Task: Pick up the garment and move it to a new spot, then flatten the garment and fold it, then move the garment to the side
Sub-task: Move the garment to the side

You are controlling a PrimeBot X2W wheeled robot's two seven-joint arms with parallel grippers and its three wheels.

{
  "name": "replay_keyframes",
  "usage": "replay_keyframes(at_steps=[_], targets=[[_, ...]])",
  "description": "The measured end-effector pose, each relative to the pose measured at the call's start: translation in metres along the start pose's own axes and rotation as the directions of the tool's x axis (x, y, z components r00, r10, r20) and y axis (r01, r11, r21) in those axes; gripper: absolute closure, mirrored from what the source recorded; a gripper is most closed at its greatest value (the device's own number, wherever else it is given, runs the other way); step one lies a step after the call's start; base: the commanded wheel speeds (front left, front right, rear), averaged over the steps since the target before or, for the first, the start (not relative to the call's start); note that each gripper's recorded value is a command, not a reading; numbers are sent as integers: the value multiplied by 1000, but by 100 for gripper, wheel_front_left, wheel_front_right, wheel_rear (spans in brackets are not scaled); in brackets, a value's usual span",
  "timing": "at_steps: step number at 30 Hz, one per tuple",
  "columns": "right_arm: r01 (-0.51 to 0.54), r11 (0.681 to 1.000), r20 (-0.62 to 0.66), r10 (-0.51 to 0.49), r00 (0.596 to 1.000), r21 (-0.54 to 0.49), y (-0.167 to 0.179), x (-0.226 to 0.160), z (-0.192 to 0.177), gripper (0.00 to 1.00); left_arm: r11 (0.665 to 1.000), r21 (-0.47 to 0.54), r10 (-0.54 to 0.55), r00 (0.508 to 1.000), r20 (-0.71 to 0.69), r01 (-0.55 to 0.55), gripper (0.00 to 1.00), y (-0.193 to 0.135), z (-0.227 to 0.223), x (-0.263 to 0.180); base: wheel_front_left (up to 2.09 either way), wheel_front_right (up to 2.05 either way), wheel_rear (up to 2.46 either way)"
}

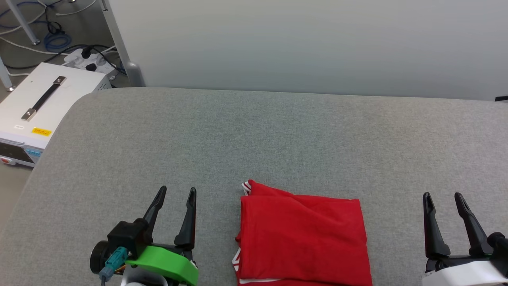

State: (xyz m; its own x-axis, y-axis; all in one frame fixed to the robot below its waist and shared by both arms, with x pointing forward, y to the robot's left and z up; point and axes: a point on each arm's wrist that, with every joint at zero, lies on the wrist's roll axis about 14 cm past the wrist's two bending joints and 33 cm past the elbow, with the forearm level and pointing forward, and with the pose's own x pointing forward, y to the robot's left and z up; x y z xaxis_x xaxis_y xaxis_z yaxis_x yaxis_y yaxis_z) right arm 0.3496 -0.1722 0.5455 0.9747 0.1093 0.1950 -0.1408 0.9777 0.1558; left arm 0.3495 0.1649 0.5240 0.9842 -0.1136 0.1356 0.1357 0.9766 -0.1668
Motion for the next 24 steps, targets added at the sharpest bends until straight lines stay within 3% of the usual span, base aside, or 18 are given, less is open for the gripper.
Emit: replay_keyframes(at_steps=[13,17,20,24], targets=[[-7,1000,-36,8,999,5,2,1,-10,0,1000,2,2,1000,-18,-2,0,0,-7,-1,0,0,0],[-37,999,-151,40,988,20,9,0,-31,0,1000,7,-2,999,-38,2,0,-1,-13,-1,0,0,0],[-87,996,-330,93,939,35,21,-5,-62,0,1000,10,-4,999,-52,5,0,-1,-18,-1,0,0,0],[-140,987,-555,160,816,78,36,-13,-97,0,1000,9,-3,997,-73,4,0,0,-24,1,0,0,0]])
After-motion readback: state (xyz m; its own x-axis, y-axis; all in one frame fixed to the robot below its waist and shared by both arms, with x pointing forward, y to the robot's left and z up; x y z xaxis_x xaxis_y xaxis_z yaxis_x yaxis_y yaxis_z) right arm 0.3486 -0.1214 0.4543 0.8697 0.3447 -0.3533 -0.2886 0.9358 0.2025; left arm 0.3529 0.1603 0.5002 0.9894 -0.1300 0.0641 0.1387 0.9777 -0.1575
